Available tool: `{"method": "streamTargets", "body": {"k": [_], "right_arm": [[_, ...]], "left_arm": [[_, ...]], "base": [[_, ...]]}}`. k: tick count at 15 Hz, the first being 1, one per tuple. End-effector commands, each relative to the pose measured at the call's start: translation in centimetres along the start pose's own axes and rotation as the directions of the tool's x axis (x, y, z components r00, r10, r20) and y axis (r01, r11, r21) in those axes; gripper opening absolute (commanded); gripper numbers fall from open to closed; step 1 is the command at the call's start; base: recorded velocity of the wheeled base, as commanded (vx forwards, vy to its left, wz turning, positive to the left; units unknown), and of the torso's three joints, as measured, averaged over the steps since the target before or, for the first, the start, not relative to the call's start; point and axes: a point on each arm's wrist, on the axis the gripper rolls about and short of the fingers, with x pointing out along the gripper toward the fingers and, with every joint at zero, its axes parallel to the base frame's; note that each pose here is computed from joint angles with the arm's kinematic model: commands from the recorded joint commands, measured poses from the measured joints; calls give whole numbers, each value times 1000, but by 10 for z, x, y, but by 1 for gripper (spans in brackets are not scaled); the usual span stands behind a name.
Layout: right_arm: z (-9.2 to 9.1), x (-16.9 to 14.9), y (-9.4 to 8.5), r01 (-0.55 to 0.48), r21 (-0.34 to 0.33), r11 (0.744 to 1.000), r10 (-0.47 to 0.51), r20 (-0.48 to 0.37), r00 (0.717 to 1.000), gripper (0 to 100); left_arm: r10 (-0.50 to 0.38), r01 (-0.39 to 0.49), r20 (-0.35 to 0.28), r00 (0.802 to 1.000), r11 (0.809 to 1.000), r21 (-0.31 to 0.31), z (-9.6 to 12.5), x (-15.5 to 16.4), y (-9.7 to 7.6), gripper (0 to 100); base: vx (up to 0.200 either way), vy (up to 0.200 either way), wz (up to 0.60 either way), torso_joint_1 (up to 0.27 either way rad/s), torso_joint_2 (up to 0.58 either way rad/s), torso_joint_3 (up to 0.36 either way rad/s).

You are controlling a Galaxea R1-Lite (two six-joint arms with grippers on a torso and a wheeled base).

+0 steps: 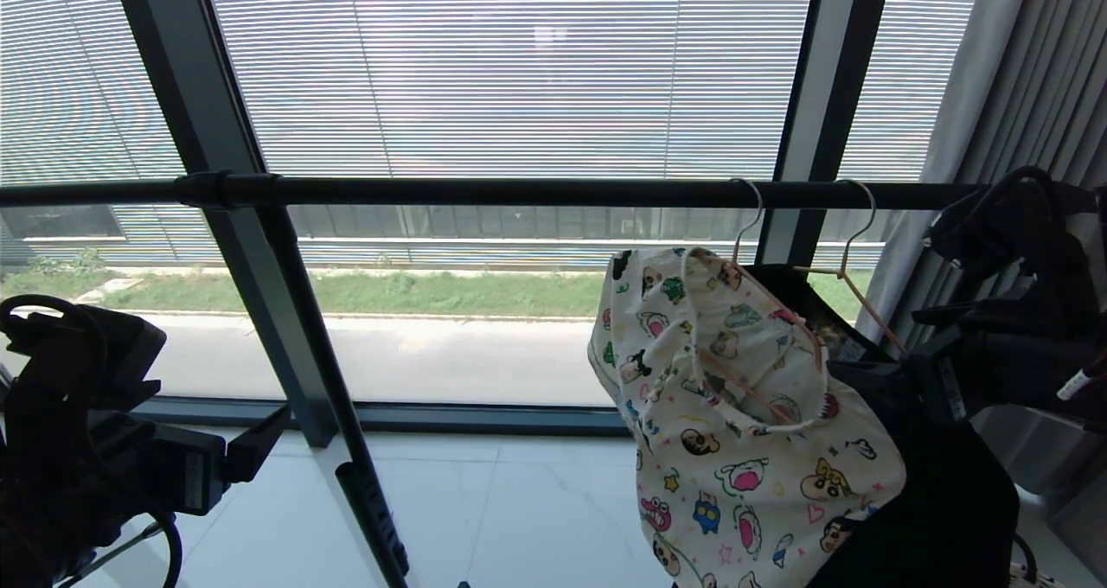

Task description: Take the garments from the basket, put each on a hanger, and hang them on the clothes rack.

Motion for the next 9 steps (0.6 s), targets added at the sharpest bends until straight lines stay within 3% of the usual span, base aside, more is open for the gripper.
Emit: {"method": "streamTargets", "body": {"k": [1, 9], "right_arm": [[4, -29, -6, 14, 11, 1000, -15, 83, 996, 100], [-26, -51, -9, 90, -49, 995, -87, 69, 994, 100]], "left_arm": [[5, -5, 17, 1000, 1000, -5, 2, -3, 1, 100], [18, -18, 19, 1000, 1000, -10, 2, -4, 3, 100]], "base": [[-200, 0, 0, -2, 2, 2], [-200, 0, 0, 1, 2, 2]]}}
